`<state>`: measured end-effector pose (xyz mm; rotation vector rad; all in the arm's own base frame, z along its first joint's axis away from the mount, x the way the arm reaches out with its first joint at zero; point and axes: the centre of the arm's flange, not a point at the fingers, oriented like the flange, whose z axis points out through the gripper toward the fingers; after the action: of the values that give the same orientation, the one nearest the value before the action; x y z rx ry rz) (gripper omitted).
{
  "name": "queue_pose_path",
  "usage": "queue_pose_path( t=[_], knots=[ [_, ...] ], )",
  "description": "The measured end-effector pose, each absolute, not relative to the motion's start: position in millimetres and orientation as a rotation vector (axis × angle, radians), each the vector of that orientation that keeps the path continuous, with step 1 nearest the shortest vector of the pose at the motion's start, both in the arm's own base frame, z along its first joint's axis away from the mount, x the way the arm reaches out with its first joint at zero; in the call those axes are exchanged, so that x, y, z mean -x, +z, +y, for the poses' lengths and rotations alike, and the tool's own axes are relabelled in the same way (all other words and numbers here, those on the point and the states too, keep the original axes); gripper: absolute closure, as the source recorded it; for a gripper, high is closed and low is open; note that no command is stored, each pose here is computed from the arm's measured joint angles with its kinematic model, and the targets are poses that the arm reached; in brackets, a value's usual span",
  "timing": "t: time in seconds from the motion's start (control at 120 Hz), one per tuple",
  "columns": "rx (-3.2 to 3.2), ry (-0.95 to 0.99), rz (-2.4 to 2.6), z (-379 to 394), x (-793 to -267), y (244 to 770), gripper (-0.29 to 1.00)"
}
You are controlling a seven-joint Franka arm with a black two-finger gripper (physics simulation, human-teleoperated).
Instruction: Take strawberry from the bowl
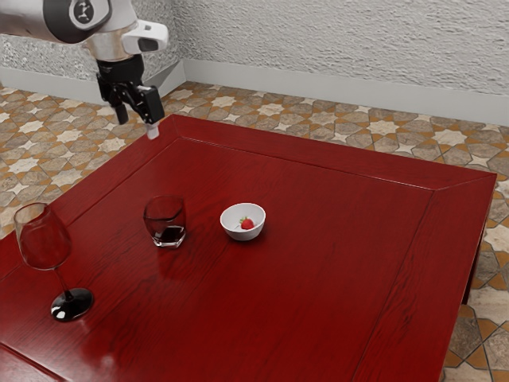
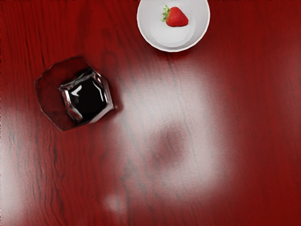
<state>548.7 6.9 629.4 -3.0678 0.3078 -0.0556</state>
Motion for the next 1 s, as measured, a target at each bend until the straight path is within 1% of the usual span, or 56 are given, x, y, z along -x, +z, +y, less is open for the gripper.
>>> queue_pose_path(
  t=[0.158, 0.242, 0.308, 0.383, 0.492, 0.583, 0.658, 0.692, 0.825, 1.0],
  knots=[
    [3.066, -0.055, 0.268, 23, -550, 628, 0.0],
    [3.063, -0.023, 0.279, 32, -565, 614, 0.0],
    [3.049, -0.003, 0.383, 34, -592, 593, 0.0],
    [3.003, 0.005, 0.635, 7, -624, 561, 0.0],
    [2.937, 0.041, 0.9, -10, -650, 517, 0.0],
    [2.865, 0.033, 1.126, -30, -684, 486, 0.0],
    [2.812, 0.034, 1.258, -34, -700, 461, 0.01],
    [2.791, 0.038, 1.31, -35, -705, 450, 0.03],
    [2.7, 0.039, 1.513, -38, -720, 405, 0.19],
    [2.546, 0.009, 1.753, -47, -741, 368, 0.29]
  ],
)
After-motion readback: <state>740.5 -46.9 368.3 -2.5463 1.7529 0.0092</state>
